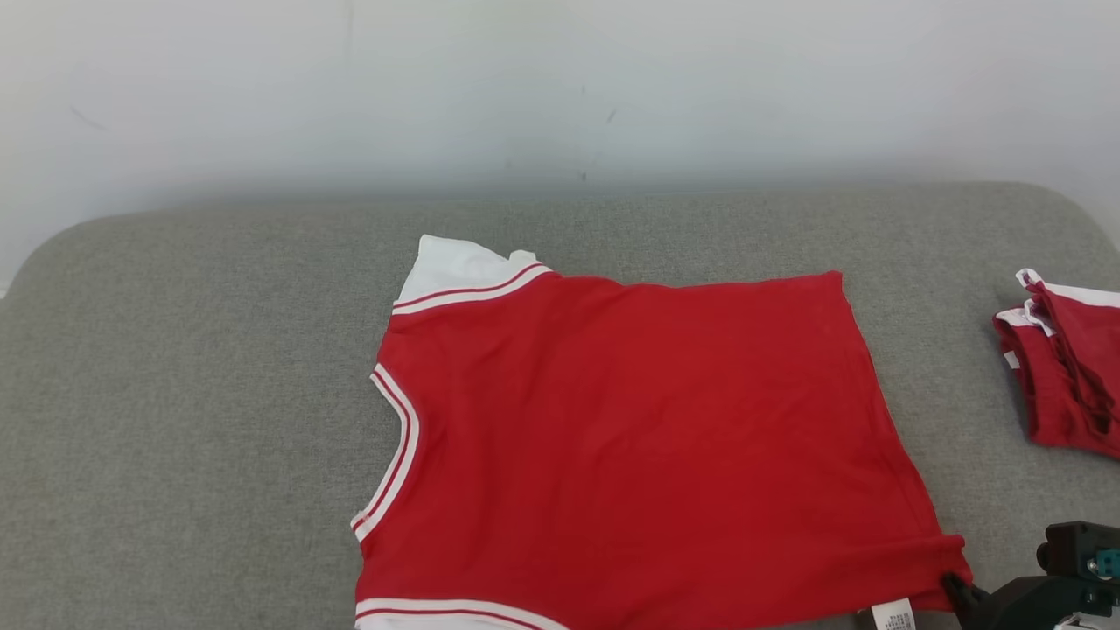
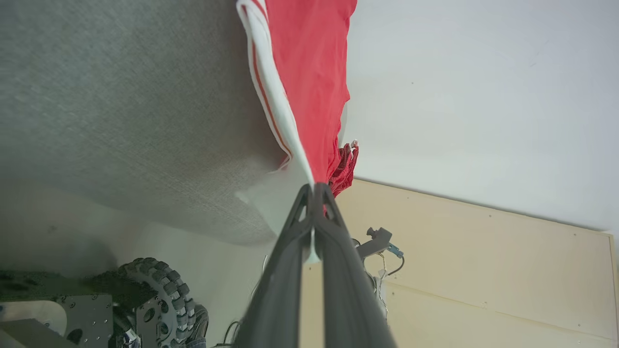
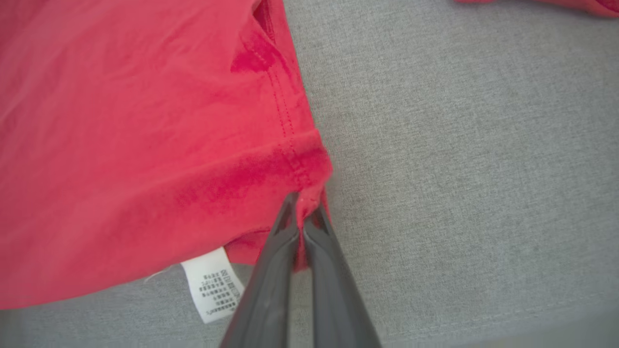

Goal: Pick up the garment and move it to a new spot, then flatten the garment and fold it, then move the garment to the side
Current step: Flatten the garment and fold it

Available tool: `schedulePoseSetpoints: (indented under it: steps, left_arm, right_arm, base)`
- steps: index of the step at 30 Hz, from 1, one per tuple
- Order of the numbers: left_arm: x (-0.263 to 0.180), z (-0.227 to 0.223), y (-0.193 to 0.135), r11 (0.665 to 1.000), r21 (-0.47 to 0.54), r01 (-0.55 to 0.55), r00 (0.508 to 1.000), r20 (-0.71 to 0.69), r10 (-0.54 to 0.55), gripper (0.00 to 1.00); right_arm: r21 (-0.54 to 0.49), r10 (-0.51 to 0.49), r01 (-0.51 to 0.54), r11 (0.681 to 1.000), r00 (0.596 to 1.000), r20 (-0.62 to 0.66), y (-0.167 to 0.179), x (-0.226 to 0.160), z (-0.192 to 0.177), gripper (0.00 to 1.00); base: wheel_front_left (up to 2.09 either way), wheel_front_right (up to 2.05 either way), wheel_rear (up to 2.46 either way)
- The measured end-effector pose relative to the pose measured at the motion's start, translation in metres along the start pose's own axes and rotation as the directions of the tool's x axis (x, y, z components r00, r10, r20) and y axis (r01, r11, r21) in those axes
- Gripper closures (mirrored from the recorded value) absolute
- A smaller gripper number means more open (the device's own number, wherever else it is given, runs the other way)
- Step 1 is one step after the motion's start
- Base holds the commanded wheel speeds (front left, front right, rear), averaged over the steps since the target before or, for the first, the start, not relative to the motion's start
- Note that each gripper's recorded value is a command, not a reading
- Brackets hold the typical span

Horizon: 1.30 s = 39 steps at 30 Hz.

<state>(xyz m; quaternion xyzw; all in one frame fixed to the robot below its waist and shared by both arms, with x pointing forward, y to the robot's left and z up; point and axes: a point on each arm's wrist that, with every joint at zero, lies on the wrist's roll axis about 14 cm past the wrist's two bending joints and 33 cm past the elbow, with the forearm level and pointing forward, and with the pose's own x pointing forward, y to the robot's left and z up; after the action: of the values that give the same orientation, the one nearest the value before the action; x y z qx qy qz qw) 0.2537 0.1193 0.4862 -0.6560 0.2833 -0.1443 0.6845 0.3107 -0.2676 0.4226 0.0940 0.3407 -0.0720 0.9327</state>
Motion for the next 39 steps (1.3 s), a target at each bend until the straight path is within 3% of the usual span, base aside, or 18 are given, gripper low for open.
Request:
schedulePoseSetpoints:
  steps: [7, 14, 17, 24, 33, 39]
  left_arm:
    - [-0.014, 0.006, -0.018, 0.997, -0.038, 0.072, 0.996, 0.057, -0.07, 1.0]
    - [0.012, 0.025, -0.049, 0.978, 0.116, 0.171, 0.977, 0.109, -0.184, 1.0]
    - [0.035, 0.033, -0.053, 0.96, 0.227, 0.165, 0.972, 0.128, -0.197, 1.0]
    - [0.096, 0.051, -0.064, 0.915, 0.382, 0.129, 0.952, 0.209, -0.222, 1.0]
    - [0.153, 0.074, -0.07, 0.862, 0.503, 0.066, 0.923, 0.296, -0.244, 1.0]
    - [0.17, 0.084, -0.063, 0.862, 0.506, 0.043, 0.916, 0.325, -0.236, 1.0]
  right_arm:
    - [0.024, 0.004, -0.004, 1.0, 1.0, -0.002, -0.001, -0.002, -0.002, 1.0]
    - [0.071, 0.031, -0.039, 0.997, 0.994, 0.101, 0.007, 0.001, 0.021, 1.0]
    - [0.091, 0.054, -0.069, 0.994, 0.987, 0.153, 0.016, 0.005, 0.034, 1.0]
    - [0.109, 0.087, -0.113, 0.988, 0.972, 0.22, 0.032, 0.017, 0.053, 1.0]
    - [0.094, 0.075, -0.107, 0.99, 0.953, 0.295, 0.038, 0.038, 0.072, 1.0]
    - [0.065, 0.098, -0.128, 0.99, 0.932, 0.35, 0.051, 0.048, 0.088, 1.0]
  base:
    - [0.0, 0.0, 0.0]
    - [0.0, 0.0, 0.0]
    - [0.0, 0.0, 0.0]
    - [0.0, 0.0, 0.0]
    - [0.0, 0.0, 0.0]
    - [0.0, 0.0, 0.0]
